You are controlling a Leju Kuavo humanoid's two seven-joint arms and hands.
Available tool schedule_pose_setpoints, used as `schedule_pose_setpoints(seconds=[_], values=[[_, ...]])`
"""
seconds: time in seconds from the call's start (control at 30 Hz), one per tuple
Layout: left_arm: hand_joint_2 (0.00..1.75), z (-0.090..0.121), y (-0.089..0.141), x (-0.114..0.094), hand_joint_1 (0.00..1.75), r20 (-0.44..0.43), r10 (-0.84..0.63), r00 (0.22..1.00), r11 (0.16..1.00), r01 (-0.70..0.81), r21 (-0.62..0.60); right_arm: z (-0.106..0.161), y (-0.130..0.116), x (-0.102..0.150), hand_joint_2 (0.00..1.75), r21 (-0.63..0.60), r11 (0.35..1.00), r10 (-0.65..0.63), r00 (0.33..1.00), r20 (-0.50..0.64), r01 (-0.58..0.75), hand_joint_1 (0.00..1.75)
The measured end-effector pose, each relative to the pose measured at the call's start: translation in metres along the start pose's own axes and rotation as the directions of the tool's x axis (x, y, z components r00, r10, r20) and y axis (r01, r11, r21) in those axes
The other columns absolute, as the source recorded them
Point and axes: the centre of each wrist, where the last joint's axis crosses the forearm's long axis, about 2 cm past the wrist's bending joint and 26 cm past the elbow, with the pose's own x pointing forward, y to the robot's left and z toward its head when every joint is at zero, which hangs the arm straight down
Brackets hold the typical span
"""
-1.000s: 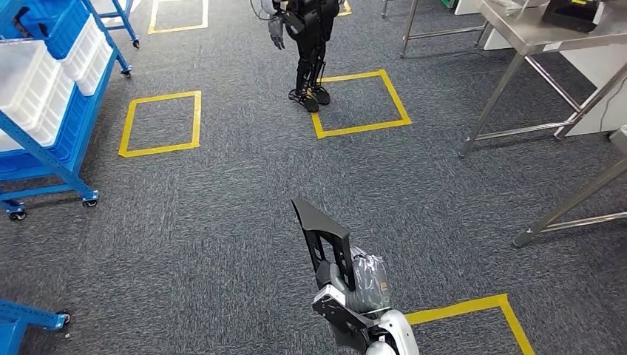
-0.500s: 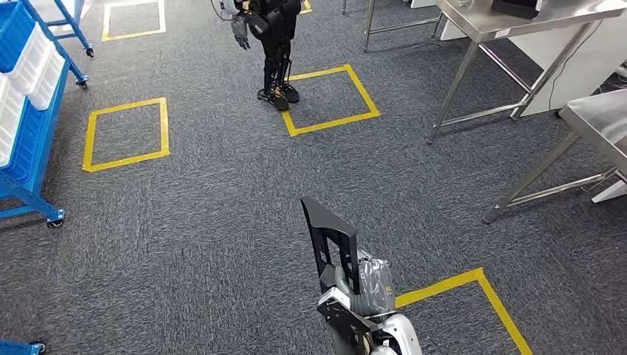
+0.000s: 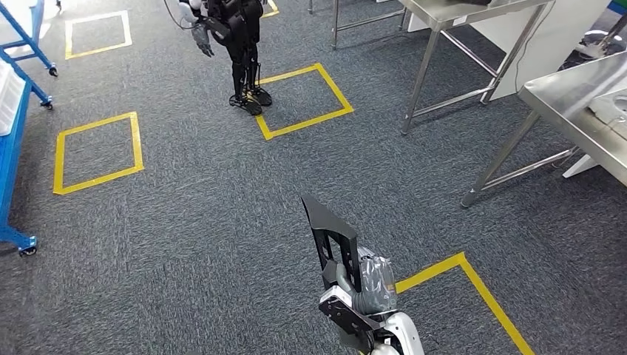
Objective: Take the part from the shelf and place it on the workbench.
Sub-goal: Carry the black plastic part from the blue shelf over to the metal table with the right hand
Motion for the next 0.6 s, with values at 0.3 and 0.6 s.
schedule_pose_setpoints(seconds=[0.3, 0.6], values=[[1.75, -0.0007, 0.0011, 0.0024, 0.00, 0.015, -0.009, 1.000, 1.000, 0.009, 0.002, -0.0012, -0.0036, 0.0022, 1.75, -0.022, 1.000, 0.006, 1.000, 0.009, -0.006, 1.75], [1.75, -0.0007, 0.0001, 0.0021, 0.00, 0.014, -0.012, 1.000, 1.000, 0.012, -0.001, 0.0000, -0.0056, 0.0021, 1.75, -0.028, 1.000, 0.012, 1.000, 0.007, -0.012, 1.75]])
